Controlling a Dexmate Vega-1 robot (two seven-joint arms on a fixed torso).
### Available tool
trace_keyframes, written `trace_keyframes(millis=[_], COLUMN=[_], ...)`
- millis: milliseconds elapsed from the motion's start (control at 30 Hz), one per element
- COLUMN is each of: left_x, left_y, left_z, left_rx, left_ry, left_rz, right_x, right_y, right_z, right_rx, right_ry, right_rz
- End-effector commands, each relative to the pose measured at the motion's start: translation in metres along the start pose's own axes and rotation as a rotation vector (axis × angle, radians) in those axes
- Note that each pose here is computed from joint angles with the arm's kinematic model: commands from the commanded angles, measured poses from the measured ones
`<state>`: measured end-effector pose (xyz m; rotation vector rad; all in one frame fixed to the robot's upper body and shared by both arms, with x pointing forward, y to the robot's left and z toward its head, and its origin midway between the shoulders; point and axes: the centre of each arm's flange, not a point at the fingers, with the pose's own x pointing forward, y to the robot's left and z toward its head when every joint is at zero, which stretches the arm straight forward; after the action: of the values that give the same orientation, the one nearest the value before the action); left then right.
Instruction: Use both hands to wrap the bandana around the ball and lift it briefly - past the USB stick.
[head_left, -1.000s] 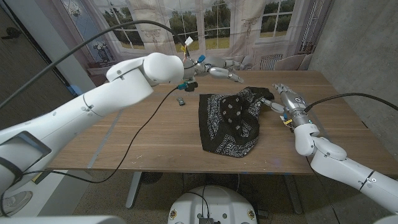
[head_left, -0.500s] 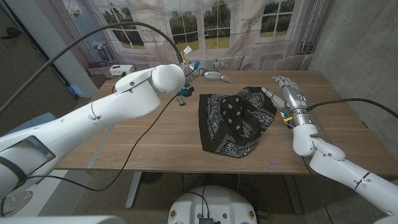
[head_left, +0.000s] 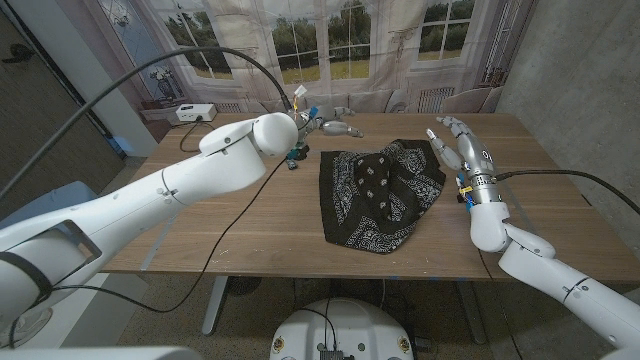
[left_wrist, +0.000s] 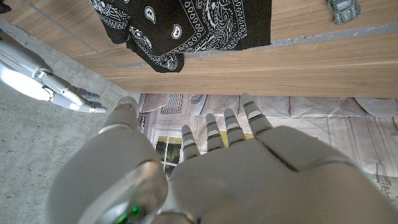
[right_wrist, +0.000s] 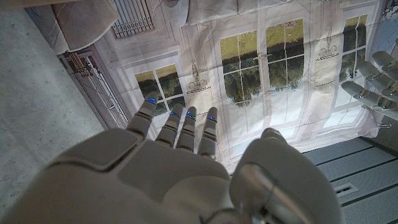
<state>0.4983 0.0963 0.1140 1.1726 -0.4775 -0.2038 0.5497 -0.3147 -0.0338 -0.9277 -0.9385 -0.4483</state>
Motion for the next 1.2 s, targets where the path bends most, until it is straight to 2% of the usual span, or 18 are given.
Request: trace_keyframes(millis=[33, 400, 767, 1067, 1200], left_x=[0.03, 0.048, 0.069, 0.083, 0.093], left_y=[-0.013, -0.02, -0.026, -0.028, -0.032], left_z=[-0.023, -0.027, -0.02, -0.013, -0.01], left_rx=[-0.029, -0.045, 0.047, 0.115, 0.125], left_ry=[0.04, 0.029, 0.073, 0.081, 0.067], left_rz=[-0.052, -0.115, -0.222, -0.27, -0.277], right_x=[0.004, 0.005, 0.007, 0.008, 0.009], right_y=[0.011, 0.011, 0.013, 0.014, 0.014], right_z=[0.012, 0.016, 0.017, 0.014, 0.012], right_rx=[-0.02, -0.014, -0.013, -0.009, -0.003], right_ry=[-0.065, -0.069, -0.065, -0.055, -0.052], right_rz=[0.032, 0.025, 0.025, 0.022, 0.022])
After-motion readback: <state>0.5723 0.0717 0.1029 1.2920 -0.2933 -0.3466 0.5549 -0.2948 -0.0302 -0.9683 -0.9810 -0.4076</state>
